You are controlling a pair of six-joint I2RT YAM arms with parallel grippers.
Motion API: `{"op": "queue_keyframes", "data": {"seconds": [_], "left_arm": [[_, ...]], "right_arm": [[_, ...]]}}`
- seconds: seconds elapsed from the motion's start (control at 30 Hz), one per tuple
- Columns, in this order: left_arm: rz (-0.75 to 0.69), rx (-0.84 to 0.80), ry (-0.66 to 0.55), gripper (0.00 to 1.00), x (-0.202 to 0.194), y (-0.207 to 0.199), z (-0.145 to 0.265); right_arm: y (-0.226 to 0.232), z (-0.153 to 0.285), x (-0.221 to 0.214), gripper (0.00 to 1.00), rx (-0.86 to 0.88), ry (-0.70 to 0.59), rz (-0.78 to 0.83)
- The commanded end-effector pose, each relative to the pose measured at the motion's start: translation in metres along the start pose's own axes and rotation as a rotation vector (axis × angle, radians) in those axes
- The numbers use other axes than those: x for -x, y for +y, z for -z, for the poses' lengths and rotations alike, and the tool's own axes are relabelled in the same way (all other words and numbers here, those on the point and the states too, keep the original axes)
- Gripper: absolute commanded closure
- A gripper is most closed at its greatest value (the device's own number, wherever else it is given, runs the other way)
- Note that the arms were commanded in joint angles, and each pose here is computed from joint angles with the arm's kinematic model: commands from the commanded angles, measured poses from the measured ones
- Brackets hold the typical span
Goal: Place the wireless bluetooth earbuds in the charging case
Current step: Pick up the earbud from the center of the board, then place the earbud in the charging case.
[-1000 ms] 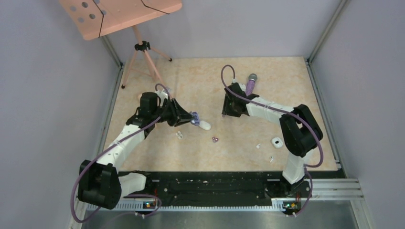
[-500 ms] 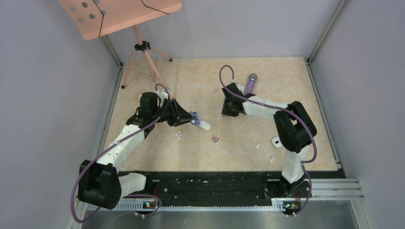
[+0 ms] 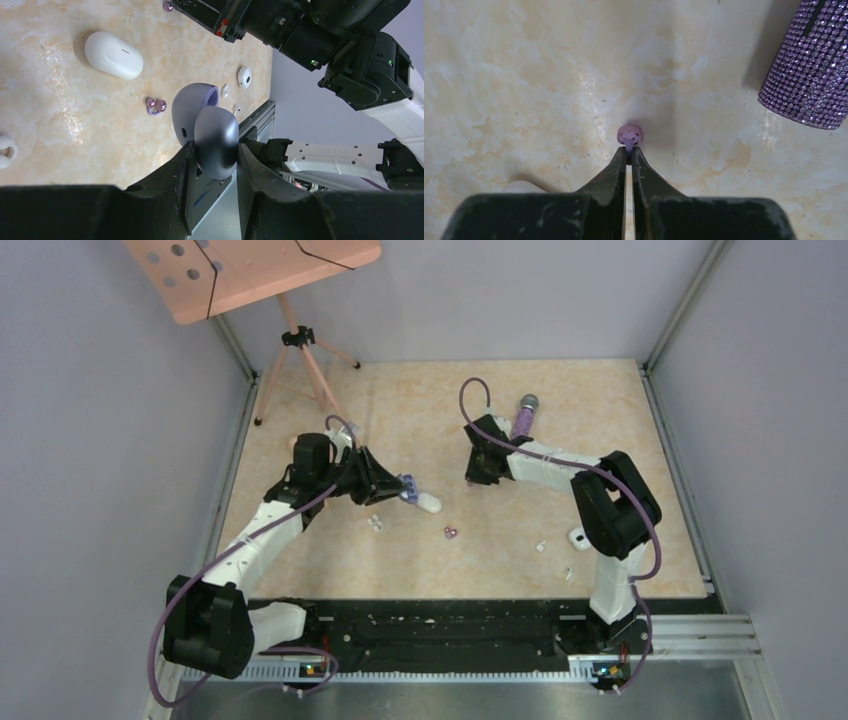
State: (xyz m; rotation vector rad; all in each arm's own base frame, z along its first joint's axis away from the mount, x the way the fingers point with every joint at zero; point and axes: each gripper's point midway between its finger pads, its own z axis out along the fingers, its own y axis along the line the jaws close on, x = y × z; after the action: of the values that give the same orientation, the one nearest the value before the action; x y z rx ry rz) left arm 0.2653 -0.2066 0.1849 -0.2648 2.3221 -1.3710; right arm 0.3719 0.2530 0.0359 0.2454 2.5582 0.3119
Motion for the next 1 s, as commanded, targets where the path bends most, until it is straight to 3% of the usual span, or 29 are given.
{"op": "queue_keyframes", "data": {"seconds": [0.0, 0.13, 0.37, 0.63, 0.97], "left_arm": [[-0.091, -0.059, -0.005, 1.0, 0.003, -0.014, 0.004], [-0.157, -0.099, 0.032, 1.0, -0.001, -0.02, 0.005], [-0.32, -0.177, 0.077, 1.0, -0.013, -0.029, 0.013], [-0.465, -0.275, 0.137, 1.0, -0.025, -0.051, 0.017], [-0.487, -0.266, 0.147, 1.0, -0.023, -0.059, 0.011]], "right_arm": [[0.013, 0.019, 0.019, 1.0, 0.043, -0.068, 0.004], [0.009, 0.041, 0.02, 1.0, 0.079, -0.1, 0.045], [0.021, 0.117, 0.007, 1.0, 0.401, -0.219, 0.205], [0.02, 0.194, 0.0, 1.0, 0.595, -0.384, 0.351], [0.026, 0.22, -0.009, 1.0, 0.653, -0.381, 0.414]]}}
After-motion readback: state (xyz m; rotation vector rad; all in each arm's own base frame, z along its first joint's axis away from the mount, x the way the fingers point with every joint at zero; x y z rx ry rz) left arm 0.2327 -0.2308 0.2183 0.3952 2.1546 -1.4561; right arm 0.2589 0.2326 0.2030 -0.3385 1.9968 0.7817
